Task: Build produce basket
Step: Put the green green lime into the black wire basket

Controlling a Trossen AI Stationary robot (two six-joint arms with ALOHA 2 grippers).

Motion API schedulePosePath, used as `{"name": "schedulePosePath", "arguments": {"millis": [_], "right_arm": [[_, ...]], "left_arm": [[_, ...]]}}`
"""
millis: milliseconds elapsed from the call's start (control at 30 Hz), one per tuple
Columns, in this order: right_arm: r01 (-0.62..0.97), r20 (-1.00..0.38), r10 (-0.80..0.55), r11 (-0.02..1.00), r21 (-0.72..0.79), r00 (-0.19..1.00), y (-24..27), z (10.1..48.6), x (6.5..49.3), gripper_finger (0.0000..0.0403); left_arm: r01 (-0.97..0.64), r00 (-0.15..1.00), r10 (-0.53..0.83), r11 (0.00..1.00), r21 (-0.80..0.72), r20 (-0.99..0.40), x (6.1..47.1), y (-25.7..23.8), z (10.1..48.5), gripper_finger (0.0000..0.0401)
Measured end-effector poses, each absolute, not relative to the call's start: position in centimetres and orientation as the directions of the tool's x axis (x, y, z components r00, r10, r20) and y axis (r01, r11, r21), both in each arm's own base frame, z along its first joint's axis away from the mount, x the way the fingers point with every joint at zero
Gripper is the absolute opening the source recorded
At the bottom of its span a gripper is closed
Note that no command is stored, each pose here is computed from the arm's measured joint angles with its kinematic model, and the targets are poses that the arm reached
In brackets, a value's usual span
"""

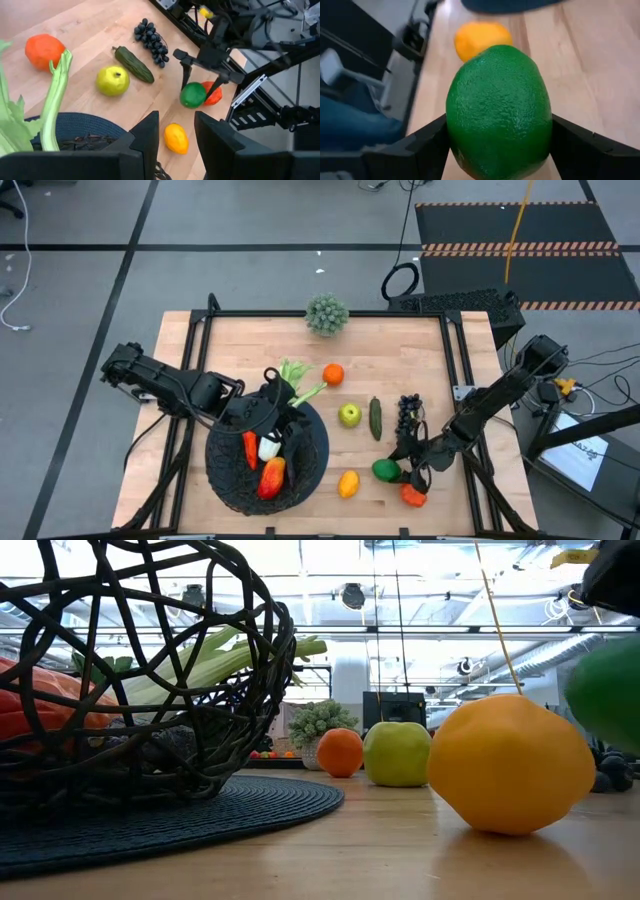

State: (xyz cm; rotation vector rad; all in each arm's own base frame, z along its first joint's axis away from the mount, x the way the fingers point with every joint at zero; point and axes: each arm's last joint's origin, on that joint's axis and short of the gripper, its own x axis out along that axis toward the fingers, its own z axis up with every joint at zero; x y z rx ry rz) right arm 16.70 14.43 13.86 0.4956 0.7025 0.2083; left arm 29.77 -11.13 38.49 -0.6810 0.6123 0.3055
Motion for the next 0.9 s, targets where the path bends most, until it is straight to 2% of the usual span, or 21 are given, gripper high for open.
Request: {"name": "schedulePosePath", "arguments": {"millis": [233, 567, 733, 900], "right_arm": [[-0.054, -0.384, 0.361, 0.785, 0.617, 0.850, 13.1, 17.4, 17.2, 0.0283], [-0.121, -0.102, 0.256, 0.723, 0.680, 0.961, 9.4, 22.3, 17.6, 0.0282], [-0.135, -0.007, 0.188, 0.731, 0.668, 0.982, 8.0, 25.4, 18.0, 0.0282], [-0.116, 0.025, 0.130, 0.760, 0.640, 0.991, 7.0, 28.5, 18.8, 0.0282]], "left_arm": [[-0.454, 0.780, 0.088, 0.761, -0.464, -0.619, 30.0, -10.3, 38.5, 0.0124], [-0.450, 0.777, 0.114, 0.788, -0.420, -0.620, 30.4, -9.3, 38.5, 0.0124], [-0.450, 0.773, 0.136, 0.807, -0.384, -0.620, 30.6, -8.4, 38.5, 0.0124], [-0.461, 0.768, 0.164, 0.813, -0.356, -0.618, 31.0, -7.0, 38.5, 0.0124]]}}
